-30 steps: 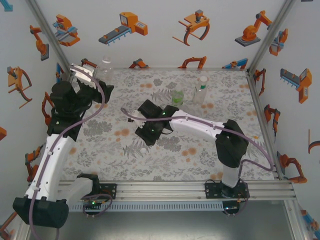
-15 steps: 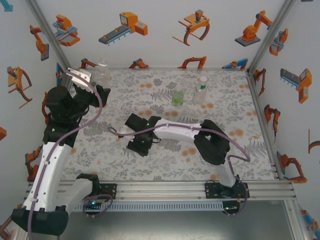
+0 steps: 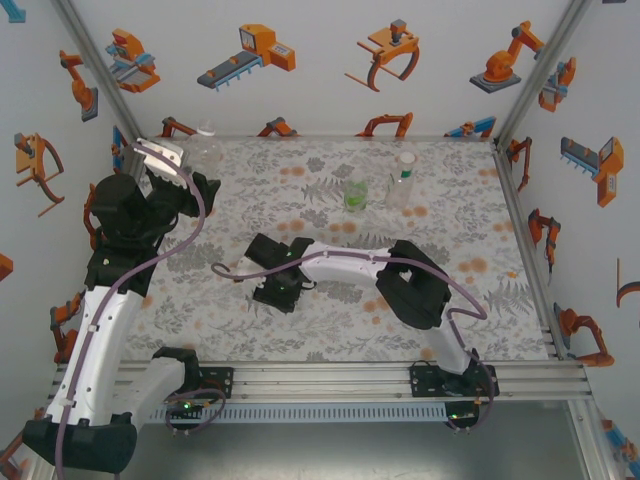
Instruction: Screw on the bottle caps
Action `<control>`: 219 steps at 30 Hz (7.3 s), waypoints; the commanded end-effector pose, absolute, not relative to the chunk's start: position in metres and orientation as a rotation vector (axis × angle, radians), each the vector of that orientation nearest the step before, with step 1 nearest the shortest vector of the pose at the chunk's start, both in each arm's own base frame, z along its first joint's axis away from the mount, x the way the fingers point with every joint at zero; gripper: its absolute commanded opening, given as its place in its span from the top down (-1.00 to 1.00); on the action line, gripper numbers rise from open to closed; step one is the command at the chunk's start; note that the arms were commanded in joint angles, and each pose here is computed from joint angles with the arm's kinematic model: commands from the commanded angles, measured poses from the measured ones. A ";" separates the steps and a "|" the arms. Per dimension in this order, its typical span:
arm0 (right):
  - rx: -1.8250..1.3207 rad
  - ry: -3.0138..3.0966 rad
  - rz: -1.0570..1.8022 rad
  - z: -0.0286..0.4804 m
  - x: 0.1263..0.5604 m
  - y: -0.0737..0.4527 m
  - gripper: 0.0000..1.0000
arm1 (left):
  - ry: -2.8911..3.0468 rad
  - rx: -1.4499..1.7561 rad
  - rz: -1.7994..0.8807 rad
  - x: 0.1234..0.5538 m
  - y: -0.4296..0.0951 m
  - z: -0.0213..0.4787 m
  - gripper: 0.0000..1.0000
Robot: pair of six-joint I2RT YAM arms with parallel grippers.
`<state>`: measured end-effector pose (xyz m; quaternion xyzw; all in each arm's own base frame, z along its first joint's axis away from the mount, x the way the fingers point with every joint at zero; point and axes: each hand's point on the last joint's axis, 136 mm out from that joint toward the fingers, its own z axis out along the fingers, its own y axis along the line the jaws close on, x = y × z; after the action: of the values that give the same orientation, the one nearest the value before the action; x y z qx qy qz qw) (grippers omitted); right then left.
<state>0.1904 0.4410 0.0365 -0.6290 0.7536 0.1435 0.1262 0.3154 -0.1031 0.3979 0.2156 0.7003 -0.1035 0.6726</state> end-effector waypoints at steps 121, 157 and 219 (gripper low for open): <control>-0.583 2.755 0.535 0.039 0.270 0.262 0.66 | 1.709 0.752 -0.651 0.346 -0.267 0.304 0.86; -0.339 2.872 0.584 0.009 0.269 0.217 0.24 | 1.723 0.763 -0.669 0.348 -0.271 0.301 0.84; -0.689 2.844 0.059 0.022 0.244 0.237 0.18 | 1.750 0.759 -0.677 0.350 -0.273 0.297 0.83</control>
<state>0.2619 0.2569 0.0289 -0.2359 0.9604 0.0494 0.1398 0.3504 -0.2665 0.2814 0.3170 0.7447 -0.2690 0.5220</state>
